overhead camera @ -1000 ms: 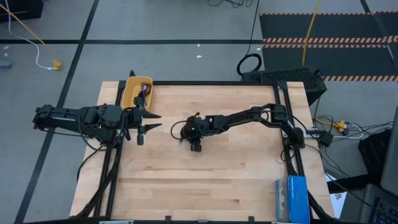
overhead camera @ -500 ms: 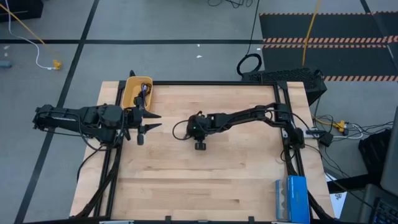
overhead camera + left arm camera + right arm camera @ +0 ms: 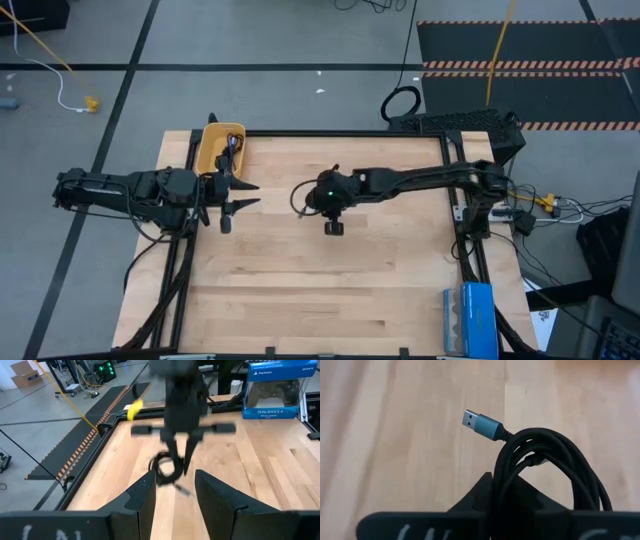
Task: Pick and place USB-C Cables
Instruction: Put the black charger cable into the yellow bin
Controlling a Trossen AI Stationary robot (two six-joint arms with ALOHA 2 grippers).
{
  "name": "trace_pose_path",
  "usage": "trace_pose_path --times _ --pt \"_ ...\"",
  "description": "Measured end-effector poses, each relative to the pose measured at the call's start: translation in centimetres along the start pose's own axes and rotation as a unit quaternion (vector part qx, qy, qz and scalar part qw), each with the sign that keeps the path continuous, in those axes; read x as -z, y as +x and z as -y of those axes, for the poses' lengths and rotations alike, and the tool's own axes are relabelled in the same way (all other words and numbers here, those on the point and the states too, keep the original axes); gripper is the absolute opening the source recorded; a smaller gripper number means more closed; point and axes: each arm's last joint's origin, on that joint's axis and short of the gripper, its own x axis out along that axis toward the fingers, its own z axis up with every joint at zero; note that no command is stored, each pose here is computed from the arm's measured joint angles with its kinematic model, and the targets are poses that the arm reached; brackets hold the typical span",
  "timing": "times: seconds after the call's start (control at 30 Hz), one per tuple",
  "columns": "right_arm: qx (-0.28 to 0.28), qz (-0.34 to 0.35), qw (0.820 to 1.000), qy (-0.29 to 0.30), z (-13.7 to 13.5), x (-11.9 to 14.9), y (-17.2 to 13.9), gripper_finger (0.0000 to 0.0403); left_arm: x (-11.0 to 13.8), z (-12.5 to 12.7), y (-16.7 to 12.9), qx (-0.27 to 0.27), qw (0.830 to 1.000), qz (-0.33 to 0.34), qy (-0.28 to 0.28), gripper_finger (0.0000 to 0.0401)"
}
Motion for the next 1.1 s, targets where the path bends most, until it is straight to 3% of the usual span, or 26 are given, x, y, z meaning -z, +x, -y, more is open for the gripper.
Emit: trace_pose_path --times 0.3,0.6,0.83,1.1 --pt "0.005 0.095 0.995 -0.011 -0.8 -1.5 -9.4 0.0030 -0.1 0.0 0.0 0.000 1.000 0.003 -0.001 0.0141" --pt "-0.001 0.185 0.982 -0.027 -2.3 -1.1 -16.6 0.0030 -0.1 0.0 0.0 -0.001 1.000 0.007 -0.002 0.0141" --pt "-0.012 0.276 0.961 -0.017 -3.4 2.7 -17.7 0.0031 -0.3 0.0 0.0 -0.002 1.000 0.013 -0.003 0.0140" --pt "-0.016 0.369 0.929 0.014 -3.7 8.7 -15.4 0.0031 -0.3 0.0 0.0 -0.002 1.000 0.015 -0.007 0.0140"
